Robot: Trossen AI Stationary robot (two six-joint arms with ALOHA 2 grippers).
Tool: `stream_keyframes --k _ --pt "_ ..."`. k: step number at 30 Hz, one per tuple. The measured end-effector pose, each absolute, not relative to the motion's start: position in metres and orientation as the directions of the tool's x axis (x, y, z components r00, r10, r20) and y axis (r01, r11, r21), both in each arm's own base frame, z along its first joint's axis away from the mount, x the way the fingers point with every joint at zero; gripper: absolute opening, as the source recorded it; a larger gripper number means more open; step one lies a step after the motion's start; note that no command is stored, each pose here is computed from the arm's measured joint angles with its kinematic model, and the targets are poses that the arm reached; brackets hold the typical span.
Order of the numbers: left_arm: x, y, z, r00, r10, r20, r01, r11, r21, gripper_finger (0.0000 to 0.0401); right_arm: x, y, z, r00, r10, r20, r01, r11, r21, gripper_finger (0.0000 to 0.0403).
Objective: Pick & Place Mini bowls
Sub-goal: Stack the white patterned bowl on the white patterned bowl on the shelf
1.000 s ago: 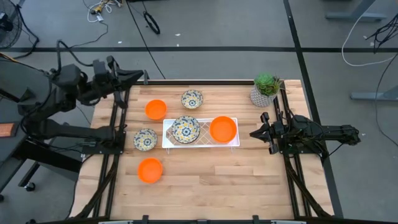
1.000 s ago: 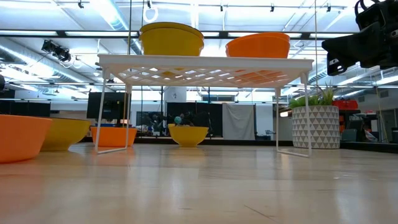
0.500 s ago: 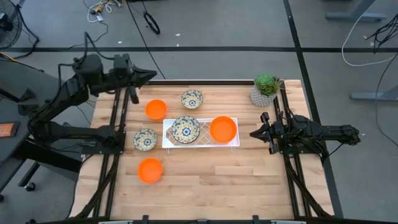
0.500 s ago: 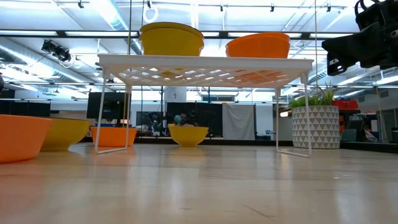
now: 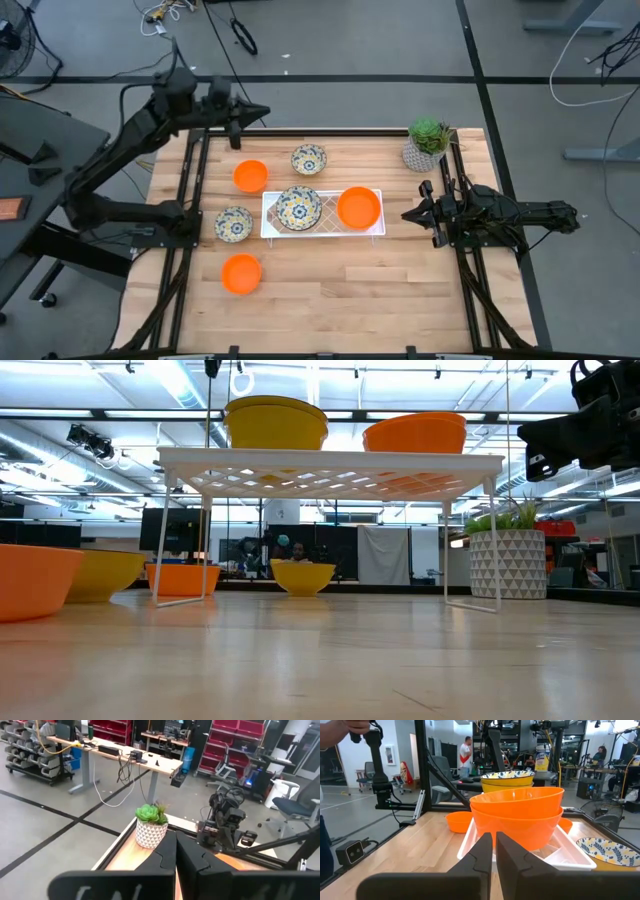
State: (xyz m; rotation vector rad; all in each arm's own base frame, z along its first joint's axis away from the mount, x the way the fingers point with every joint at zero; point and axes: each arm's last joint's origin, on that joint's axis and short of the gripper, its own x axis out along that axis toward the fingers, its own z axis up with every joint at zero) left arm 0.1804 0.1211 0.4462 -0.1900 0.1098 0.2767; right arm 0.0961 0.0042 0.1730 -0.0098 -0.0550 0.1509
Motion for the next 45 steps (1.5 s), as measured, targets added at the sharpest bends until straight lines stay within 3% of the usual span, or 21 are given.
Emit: stream_keyframes --k 20,33,45 --pt "0.171 0.146 0.445 0.932 0.342 -0.118 -0.36 0.909 -0.212 0.0001 0.096 0.004 0.173 0.987 0.15 0.054 -0.15 0.989 -0.014 0.0027" --pt "0.173 0.147 0.443 0.939 0.318 -0.134 -0.338 0.923 -0.185 0.0001 0.096 0.004 0.173 0.987 0.15 0.054 -0.15 0.989 -0.014 0.0027" --pt "0.189 0.161 0.461 0.912 0.271 -0.309 -0.326 0.935 -0.142 0.0001 0.096 0.004 0.173 0.987 0.15 0.054 -0.15 0.989 -0.014 0.0027"
